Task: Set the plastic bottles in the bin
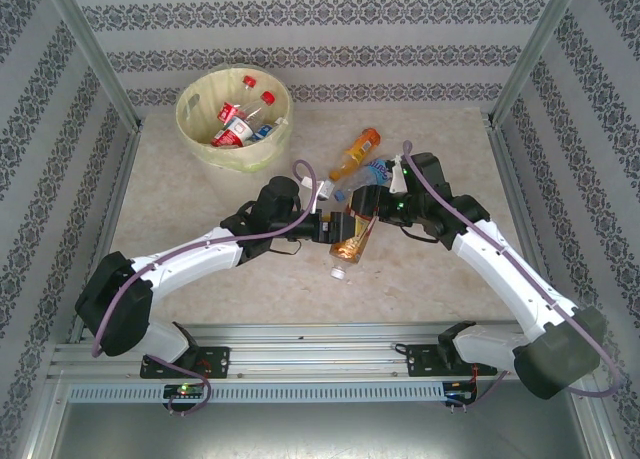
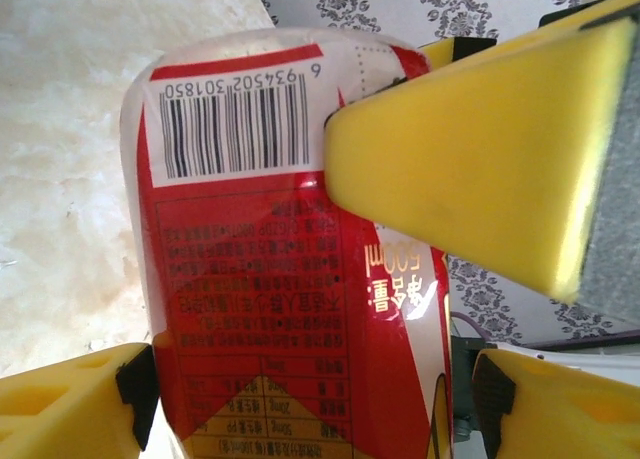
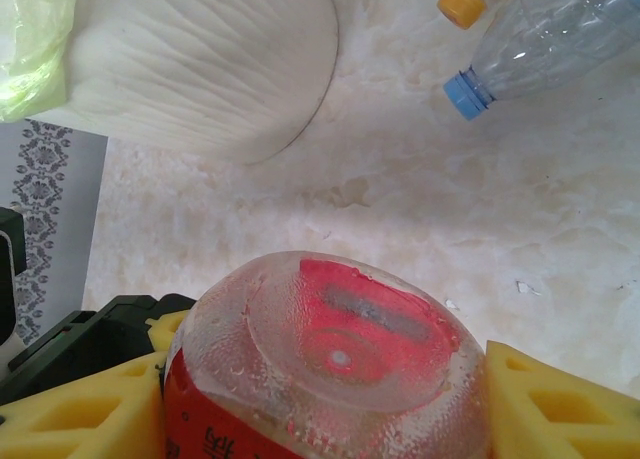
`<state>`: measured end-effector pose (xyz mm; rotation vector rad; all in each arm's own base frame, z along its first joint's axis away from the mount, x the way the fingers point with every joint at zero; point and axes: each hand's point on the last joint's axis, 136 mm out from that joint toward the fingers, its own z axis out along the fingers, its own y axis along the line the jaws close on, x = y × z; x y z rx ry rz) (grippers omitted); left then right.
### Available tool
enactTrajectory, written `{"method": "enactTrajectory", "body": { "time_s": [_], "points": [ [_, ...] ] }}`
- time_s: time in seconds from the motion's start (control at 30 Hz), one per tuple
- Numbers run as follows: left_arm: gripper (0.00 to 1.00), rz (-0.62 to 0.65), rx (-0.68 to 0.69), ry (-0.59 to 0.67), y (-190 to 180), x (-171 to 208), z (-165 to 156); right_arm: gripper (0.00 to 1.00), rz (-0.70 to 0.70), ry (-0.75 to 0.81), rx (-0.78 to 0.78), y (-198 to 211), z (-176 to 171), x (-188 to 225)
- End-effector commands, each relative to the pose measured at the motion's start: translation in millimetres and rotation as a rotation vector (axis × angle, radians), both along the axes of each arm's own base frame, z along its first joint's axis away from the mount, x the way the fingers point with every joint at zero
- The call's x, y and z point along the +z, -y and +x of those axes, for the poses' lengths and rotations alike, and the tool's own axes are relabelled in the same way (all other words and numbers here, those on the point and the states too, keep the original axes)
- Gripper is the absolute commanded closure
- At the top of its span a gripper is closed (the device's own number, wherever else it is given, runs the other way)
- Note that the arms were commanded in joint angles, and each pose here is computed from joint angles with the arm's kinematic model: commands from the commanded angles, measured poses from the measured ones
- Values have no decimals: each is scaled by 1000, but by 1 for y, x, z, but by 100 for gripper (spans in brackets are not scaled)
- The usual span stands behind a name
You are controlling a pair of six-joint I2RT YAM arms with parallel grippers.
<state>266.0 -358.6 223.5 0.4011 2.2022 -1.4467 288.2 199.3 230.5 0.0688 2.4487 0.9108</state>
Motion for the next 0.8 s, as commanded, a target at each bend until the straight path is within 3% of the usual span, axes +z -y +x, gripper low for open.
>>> {"method": "enactTrajectory", "body": {
  "time_s": [0.0, 0.27, 0.47, 0.77],
  "points": [
    [17, -64, -49, 23, 6, 12, -4, 40, 38, 38, 28, -8, -3, 12],
    [23, -78, -61, 18, 7, 16, -5, 39, 84, 51, 65, -16, -7, 19],
    [34, -81, -55, 27, 6, 19, -4, 37, 82, 56, 73, -15, -9, 19],
    [40, -68, -6, 53, -14, 35, 0, 9, 137, 76, -2, 1, -12, 36]
  ]
}}
